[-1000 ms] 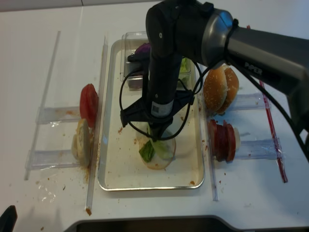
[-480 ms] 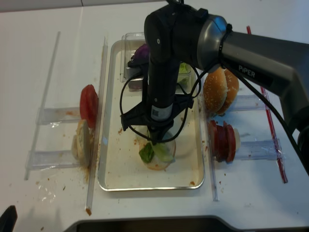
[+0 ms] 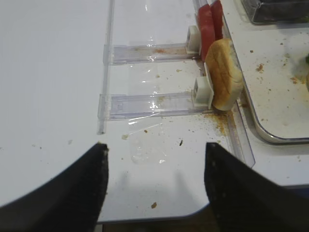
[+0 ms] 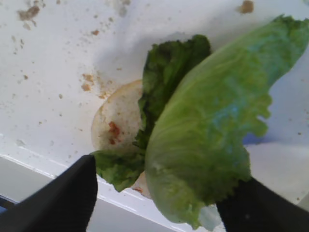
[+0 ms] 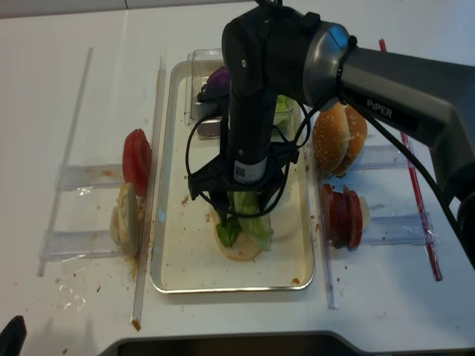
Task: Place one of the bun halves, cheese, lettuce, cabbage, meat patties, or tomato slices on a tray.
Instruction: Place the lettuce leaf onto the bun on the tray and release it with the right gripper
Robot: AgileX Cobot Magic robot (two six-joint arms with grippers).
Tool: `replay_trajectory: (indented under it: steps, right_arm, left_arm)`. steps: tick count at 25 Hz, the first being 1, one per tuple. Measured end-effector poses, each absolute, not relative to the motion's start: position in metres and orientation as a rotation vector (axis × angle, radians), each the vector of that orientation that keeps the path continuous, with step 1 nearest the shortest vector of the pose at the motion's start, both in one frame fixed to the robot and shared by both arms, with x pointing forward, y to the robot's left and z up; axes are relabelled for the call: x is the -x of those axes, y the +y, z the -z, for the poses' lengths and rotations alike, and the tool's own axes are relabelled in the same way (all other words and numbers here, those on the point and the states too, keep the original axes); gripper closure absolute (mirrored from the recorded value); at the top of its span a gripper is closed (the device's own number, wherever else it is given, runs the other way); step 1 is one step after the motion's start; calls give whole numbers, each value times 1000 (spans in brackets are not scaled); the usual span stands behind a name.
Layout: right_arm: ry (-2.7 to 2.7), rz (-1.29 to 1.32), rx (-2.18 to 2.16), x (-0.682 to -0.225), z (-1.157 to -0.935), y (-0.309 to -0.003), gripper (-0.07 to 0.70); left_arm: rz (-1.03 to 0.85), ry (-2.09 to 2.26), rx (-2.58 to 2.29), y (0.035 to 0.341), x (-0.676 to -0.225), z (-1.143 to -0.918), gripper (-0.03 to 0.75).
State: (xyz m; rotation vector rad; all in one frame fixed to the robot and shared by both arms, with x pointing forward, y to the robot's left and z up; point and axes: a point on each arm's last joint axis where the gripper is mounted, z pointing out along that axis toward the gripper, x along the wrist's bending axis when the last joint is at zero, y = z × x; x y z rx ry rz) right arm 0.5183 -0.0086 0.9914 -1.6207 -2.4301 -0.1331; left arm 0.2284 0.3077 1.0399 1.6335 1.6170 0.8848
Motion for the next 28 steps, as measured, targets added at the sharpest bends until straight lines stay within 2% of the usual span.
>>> replay_trajectory:
  steps: [14,28]
  right_arm:
    - [-2476,125,1625,-520,-992,-12,80]
    - [-2528,245,1630,-517,-1027,-19,78]
  left_arm:
    - [-885,1617,-1633,308,-228,-1040,293]
    - [-885,1617,-1633,308,-228,-1040,293]
